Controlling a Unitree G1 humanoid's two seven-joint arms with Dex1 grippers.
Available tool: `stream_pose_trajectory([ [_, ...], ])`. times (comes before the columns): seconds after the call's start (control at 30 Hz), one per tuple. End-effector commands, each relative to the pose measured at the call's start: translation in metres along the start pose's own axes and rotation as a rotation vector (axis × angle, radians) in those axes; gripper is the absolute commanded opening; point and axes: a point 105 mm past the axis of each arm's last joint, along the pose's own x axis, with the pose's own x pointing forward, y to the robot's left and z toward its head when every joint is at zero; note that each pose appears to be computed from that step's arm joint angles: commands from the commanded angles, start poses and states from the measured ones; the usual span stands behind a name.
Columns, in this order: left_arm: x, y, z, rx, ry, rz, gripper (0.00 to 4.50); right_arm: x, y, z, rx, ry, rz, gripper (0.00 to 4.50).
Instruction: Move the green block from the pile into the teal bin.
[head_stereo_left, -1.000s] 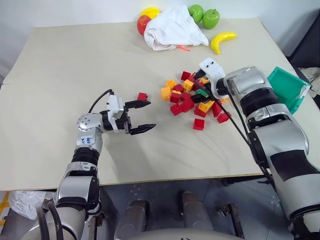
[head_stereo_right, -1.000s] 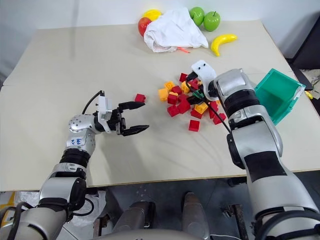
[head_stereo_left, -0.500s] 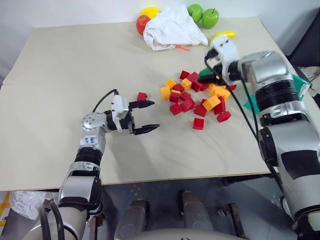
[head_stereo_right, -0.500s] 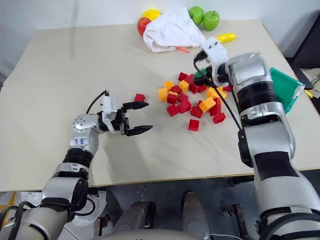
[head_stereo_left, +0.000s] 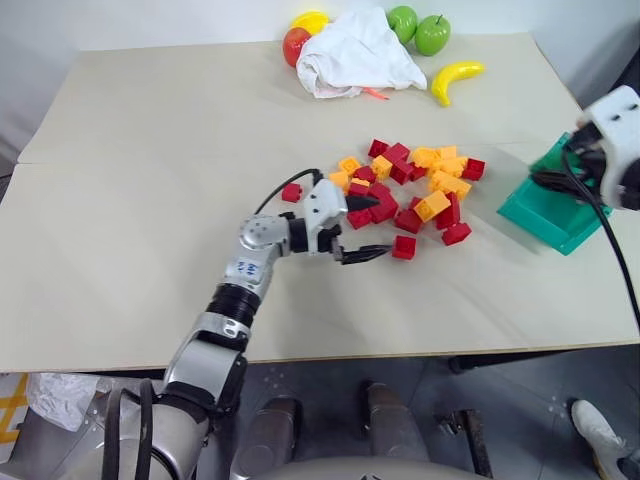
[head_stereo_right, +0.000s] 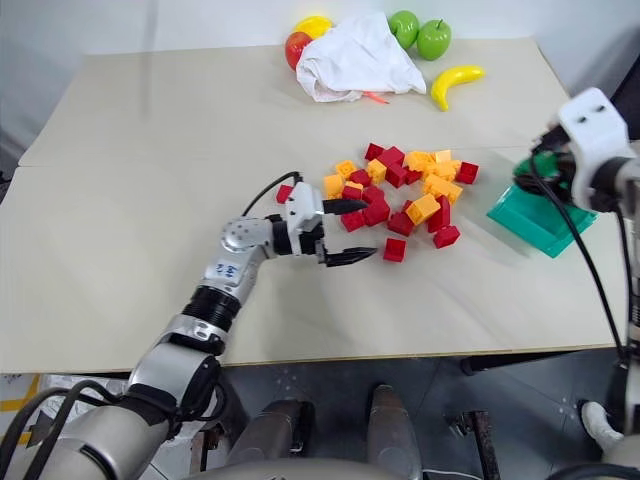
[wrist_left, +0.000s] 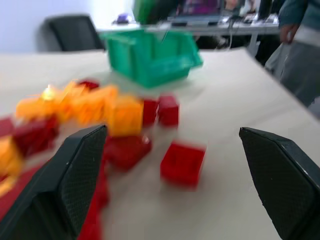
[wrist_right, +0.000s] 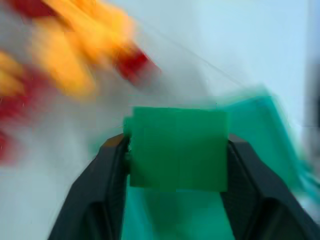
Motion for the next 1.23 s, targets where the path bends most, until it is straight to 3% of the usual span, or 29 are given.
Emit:
stream_pose_trajectory([
  [0.03,0.004,0.008,0.012,0.019,-0.031,0.022,4.50,0.004,-0.014,0.002,0.003,-0.049,-0.042,2.10],
  [0.13,0.004,0.013,0.011,0.048,0.002,0.038,4.50,0.022,-0.022,-0.005,0.027,-0.058,-0.058,3.02],
  [0.3,-0.007,0.020,0.006,0.043,0.035,0.078,4.50,0.021,-0.024,0.013,0.045,-0.168,-0.028,4.46],
  [0.43,-0.018,0.023,0.002,-0.002,0.045,0.104,4.50,0.012,-0.016,0.018,0.028,-0.203,0.007,4.46],
  [0.6,-0.040,0.019,0.002,-0.048,0.040,0.084,4.50,-0.012,0.035,0.022,0.027,-0.289,0.229,4.46],
  [0.9,-0.134,0.034,-0.020,-0.068,0.173,0.276,4.50,-0.050,0.133,-0.022,-0.004,-0.539,0.619,4.46],
  [1.07,-0.179,0.029,-0.029,-0.084,0.238,0.323,4.50,-0.052,0.143,-0.044,0.008,-0.531,0.663,4.46],
  [1.23,-0.198,0.029,-0.027,-0.080,0.254,0.360,4.50,-0.049,0.141,-0.046,0.027,-0.544,0.628,4.46],
])
